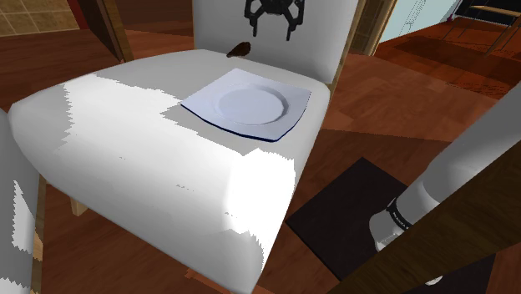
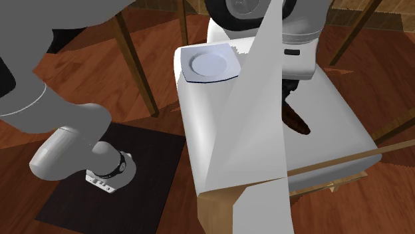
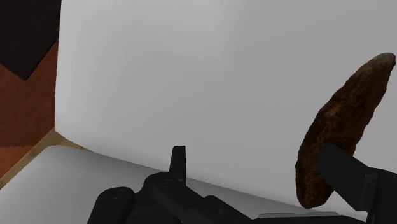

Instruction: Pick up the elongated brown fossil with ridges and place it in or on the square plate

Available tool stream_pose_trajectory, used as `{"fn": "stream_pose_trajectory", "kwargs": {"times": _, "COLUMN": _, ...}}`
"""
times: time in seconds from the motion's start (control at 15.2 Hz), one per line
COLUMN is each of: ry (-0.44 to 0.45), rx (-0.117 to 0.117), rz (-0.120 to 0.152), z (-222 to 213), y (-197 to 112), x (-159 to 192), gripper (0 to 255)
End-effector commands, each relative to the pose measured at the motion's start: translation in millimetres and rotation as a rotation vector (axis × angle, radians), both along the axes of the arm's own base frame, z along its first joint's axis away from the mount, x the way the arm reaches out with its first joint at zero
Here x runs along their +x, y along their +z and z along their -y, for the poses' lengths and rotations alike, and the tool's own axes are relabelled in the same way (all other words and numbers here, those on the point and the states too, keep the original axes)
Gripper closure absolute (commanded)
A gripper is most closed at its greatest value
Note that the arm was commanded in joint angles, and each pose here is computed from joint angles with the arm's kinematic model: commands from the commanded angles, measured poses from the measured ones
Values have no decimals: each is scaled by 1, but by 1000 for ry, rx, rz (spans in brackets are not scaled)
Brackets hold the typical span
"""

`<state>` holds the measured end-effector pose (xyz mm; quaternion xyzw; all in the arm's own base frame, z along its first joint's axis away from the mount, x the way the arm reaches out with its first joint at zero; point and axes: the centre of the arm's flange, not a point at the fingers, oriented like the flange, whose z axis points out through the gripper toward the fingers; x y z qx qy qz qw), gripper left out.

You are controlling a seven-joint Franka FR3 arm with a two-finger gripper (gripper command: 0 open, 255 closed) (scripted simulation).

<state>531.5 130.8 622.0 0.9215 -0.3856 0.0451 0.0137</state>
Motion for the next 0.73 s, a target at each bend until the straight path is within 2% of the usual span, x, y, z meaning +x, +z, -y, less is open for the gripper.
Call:
{"fn": "stream_pose_trajectory", "kwargs": {"times": 0.0, "ry": -68, "rx": 0, "rz": 6, "z": -6, "y": -1, "x": 26, "gripper": 0}}
{"fn": "stream_pose_trajectory", "kwargs": {"times": 0.33, "ry": -211, "rx": -2, "rz": 20, "z": -11, "y": 3, "x": 85, "gripper": 0}}
{"fn": "stream_pose_trajectory", "kwargs": {"times": 0.66, "ry": -211, "rx": -2, "rz": 20, "z": -9, "y": -24, "x": 87, "gripper": 0}}
